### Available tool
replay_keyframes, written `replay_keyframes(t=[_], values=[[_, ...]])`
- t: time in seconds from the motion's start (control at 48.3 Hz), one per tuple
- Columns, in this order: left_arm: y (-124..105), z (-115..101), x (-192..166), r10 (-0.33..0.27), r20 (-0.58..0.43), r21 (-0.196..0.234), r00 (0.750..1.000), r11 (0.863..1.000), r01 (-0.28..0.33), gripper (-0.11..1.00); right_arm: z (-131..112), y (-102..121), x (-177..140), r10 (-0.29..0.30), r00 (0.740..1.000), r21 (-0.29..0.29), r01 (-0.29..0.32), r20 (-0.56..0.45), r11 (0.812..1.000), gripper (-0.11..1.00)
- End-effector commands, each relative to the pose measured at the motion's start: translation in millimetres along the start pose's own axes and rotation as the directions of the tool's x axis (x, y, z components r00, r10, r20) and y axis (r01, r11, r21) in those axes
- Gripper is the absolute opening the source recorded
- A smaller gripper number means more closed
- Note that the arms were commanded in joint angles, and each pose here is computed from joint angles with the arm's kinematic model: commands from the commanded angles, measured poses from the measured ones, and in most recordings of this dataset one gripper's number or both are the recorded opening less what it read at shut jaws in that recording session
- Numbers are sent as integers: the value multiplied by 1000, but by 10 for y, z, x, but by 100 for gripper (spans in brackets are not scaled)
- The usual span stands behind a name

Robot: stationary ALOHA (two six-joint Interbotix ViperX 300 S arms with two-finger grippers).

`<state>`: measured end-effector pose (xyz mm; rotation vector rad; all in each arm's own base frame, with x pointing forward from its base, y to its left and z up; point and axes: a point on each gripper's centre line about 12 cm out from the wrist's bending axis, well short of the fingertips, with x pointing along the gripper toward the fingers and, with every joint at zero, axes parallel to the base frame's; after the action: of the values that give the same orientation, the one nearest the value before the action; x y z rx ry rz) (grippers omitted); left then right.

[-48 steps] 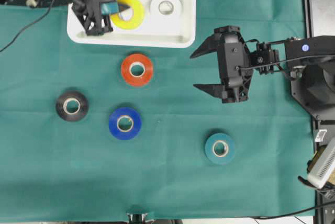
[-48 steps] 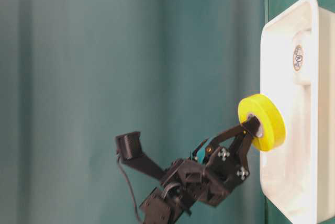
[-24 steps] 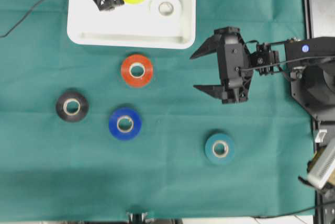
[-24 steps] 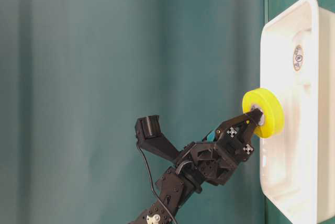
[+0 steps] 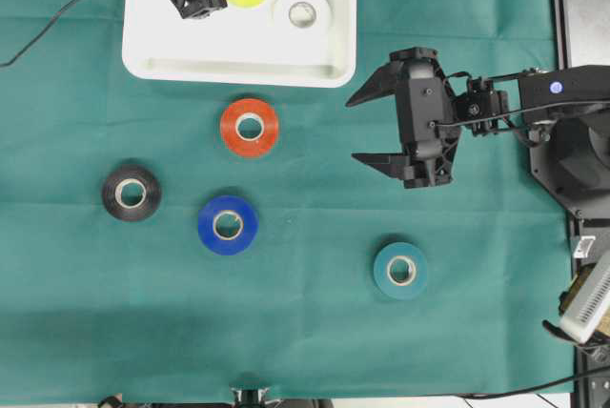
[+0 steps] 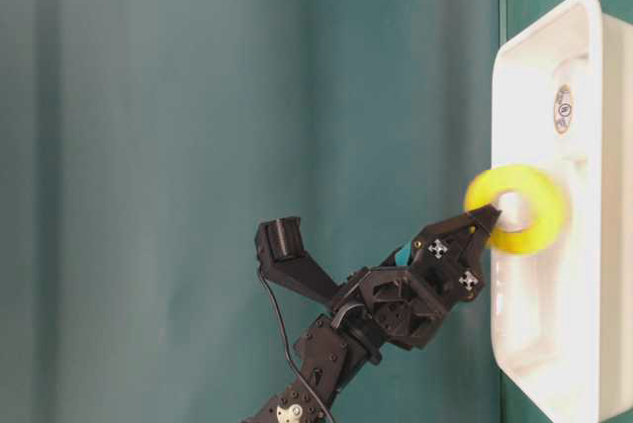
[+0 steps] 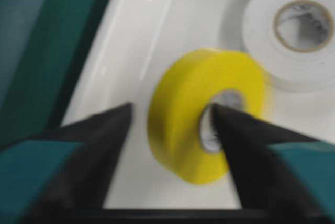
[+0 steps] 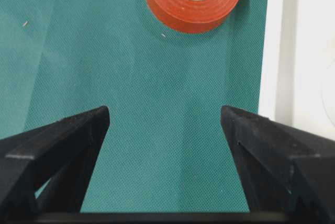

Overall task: Put the tape alternately from left to right into the white case.
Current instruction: 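Place the yellow roll in the tray beside the white roll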

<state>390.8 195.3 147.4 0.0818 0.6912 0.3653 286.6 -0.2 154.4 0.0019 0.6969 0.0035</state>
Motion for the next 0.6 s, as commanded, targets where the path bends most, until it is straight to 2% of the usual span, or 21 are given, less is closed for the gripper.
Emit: replay_keyframes(t=[0.0,0.041,0.083,0.207,0.58], values=[[45,154,-71,12,43,-1,999,1000,-12,80,77,6,-28,3,999,0,-3,32,1000,68],[50,146,-70,13,41,-2,999,1000,-13,89,72,6,-32,2,1000,0,-2,31,1000,68],[43,144,-75,11,40,-3,999,1000,-11,92,71,6,-28,3,1000,0,-3,31,1000,68],[43,145,-93,12,41,-1,999,1000,-12,87,74,6,-32,3,999,0,-3,32,1000,68],[-20,166,-205,2,53,8,999,1000,-2,87,77,6,-28,3,999,0,-3,32,1000,68]])
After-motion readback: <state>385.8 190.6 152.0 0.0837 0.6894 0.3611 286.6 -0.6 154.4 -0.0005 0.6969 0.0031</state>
